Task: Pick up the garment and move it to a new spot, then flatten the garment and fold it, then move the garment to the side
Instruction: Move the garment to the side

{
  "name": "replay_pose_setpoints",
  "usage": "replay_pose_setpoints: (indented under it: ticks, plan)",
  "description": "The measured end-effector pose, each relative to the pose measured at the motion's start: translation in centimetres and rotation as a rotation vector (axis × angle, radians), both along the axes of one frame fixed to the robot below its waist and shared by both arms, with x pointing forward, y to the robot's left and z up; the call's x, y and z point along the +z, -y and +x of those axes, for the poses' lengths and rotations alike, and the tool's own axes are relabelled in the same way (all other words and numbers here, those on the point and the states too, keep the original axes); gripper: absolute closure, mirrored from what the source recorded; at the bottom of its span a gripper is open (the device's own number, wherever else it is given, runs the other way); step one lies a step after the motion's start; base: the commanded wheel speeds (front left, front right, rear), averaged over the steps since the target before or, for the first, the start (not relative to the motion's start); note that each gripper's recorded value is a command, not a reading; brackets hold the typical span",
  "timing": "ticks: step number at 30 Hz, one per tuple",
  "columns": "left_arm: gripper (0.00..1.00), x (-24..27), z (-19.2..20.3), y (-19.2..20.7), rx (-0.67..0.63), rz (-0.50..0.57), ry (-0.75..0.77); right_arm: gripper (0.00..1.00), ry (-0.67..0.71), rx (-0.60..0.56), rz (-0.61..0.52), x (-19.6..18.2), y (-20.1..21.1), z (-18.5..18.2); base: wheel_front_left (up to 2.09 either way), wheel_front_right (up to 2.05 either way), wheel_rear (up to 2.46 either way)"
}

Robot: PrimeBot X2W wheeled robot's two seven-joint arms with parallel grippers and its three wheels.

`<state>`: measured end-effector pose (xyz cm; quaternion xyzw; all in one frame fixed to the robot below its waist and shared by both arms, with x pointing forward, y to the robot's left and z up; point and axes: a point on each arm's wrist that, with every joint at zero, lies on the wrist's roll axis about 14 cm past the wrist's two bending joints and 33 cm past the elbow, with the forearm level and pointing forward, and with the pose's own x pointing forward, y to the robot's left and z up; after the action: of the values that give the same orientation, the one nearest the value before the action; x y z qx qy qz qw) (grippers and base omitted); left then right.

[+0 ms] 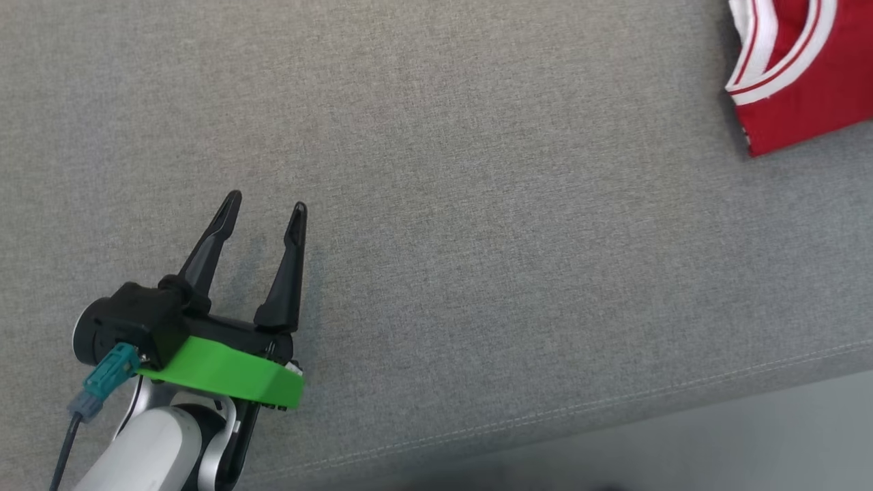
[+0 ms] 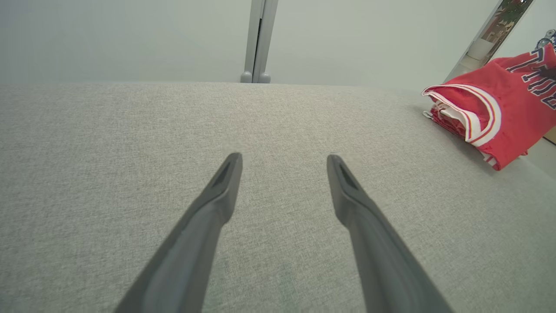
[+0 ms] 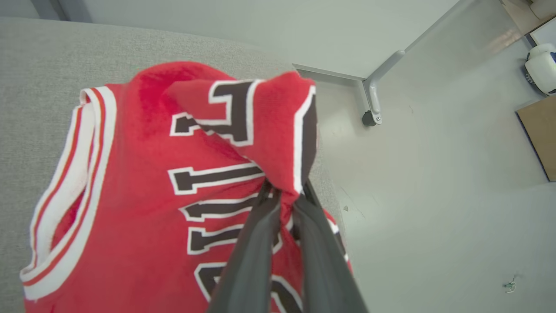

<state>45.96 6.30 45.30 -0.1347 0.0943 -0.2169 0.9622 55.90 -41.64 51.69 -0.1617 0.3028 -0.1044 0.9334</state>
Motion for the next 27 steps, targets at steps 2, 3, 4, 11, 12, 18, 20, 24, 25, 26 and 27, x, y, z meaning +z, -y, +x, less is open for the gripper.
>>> replay_pose_setpoints:
  ticks: [2,3,4,11,12,18,20,24,25,26,27]
  plan:
    - [0.0,-0.2,0.0,-0.1,0.0,0.004,-0.003,1.0,-0.015,-0.016,-0.021,-0.3,0.8,0.0,0.0,0.0,0.0]
    - [0.0,-0.3,0.1,-0.2,0.003,0.005,-0.006,1.0,-0.02,-0.02,-0.035,-0.4,1.1,0.0,0.0,0.0,0.0]
    - [0.0,-0.4,0.1,-0.3,0.004,0.008,-0.01,1.0,-0.026,-0.022,-0.052,-0.5,1.4,0.1,0.0,0.0,0.0]
    - [0.0,-1.1,0.4,-0.6,0.009,0.022,-0.022,1.0,-0.048,-0.024,-0.109,-1.7,2.1,0.8,0.0,0.0,0.0]
    - [0.0,-1.3,0.4,-0.7,0.009,0.025,-0.027,1.0,-0.054,-0.026,-0.123,-2.0,2.3,0.8,0.0,0.0,0.0]
    - [0.0,-2.3,0.5,-1.5,0.02,0.05,-0.052,0.49,-0.096,-0.04,-0.179,-4.2,3.4,0.8,0.0,0.0,0.0]
    - [0.0,-2.7,0.5,-1.7,0.025,0.056,-0.059,0.0,-0.091,-0.036,-0.175,-5.1,3.2,1.1,0.0,0.0,0.0]
    - [0.0,-3.2,0.7,-1.9,0.023,0.067,-0.071,0.0,-0.088,-0.054,-0.174,-5.9,3.7,0.8,0.0,0.0,0.0]
    - [0.0,-3.3,0.7,-1.8,0.02,0.067,-0.072,0.0,-0.078,-0.064,-0.169,-5.9,3.9,0.6,0.0,0.0,0.0]
    - [0.0,-3.3,0.7,-1.7,0.019,0.066,-0.072,0.0,-0.07,-0.07,-0.167,-5.9,4.1,0.4,0.0,0.0,0.0]
    - [0.0,-3.3,0.8,-1.6,0.016,0.065,-0.071,0.0,-0.068,-0.072,-0.167,-6.0,4.2,0.2,0.0,0.0,0.0]
